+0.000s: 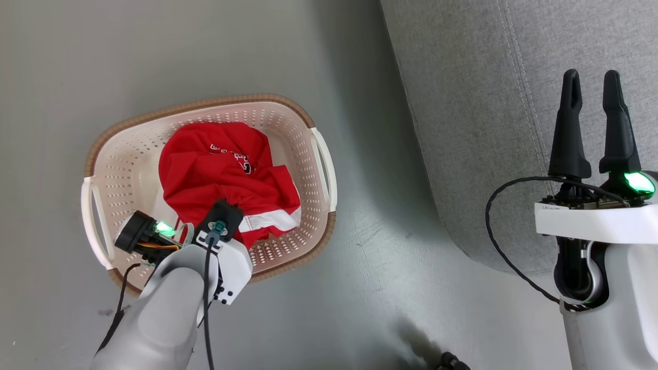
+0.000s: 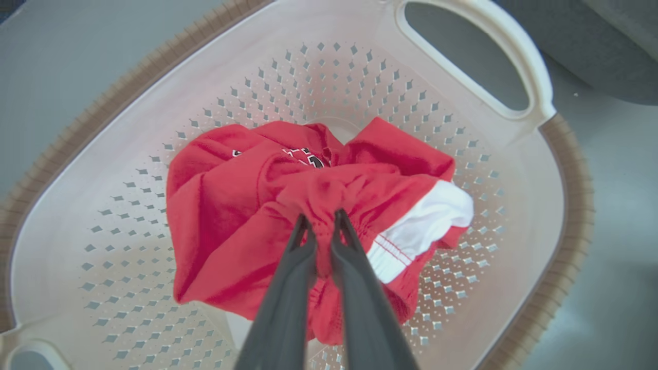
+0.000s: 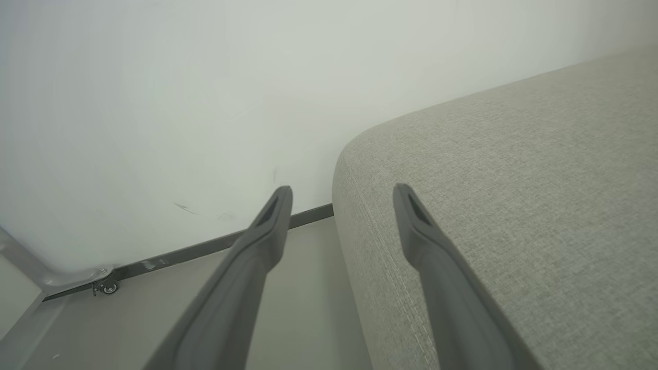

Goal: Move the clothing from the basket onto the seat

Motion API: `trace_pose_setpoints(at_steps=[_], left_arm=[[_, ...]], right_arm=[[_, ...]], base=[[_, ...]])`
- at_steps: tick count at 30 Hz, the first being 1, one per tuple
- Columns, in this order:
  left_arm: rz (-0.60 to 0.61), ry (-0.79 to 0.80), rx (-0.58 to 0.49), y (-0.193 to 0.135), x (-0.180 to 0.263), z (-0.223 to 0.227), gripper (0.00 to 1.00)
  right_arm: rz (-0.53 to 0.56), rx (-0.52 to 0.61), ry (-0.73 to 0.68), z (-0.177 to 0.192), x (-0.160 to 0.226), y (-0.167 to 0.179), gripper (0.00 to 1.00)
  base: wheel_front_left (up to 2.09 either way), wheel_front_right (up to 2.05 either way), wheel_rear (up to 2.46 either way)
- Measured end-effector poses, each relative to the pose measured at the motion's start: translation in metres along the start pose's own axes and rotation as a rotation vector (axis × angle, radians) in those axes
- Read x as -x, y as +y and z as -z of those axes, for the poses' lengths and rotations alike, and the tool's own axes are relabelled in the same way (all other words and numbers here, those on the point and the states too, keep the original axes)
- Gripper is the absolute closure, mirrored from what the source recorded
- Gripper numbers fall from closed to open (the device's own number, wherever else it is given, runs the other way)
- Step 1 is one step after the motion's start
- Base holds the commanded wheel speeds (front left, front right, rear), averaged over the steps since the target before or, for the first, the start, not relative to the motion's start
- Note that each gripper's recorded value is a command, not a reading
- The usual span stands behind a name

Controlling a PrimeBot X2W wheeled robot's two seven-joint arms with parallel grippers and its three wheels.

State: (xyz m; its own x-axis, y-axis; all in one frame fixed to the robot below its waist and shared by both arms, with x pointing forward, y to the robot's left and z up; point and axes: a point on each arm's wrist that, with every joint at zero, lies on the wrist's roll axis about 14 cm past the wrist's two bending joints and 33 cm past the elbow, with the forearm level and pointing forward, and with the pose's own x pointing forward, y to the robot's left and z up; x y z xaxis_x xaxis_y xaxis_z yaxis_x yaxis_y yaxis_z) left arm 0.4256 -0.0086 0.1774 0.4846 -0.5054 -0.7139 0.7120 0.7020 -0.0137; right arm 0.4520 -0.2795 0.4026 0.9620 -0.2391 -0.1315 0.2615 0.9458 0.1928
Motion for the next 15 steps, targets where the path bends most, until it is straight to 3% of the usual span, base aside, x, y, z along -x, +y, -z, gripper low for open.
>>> trace_pose_setpoints(at_steps=[15], left_arm=[[-0.147,-0.17,0.044,0.035,0.025,-0.053,1.0]], right_arm=[[-0.044,0.006,-0.035,-0.016,0.001,0.015,0.0]], base=[[0.0,0.0,0.0]])
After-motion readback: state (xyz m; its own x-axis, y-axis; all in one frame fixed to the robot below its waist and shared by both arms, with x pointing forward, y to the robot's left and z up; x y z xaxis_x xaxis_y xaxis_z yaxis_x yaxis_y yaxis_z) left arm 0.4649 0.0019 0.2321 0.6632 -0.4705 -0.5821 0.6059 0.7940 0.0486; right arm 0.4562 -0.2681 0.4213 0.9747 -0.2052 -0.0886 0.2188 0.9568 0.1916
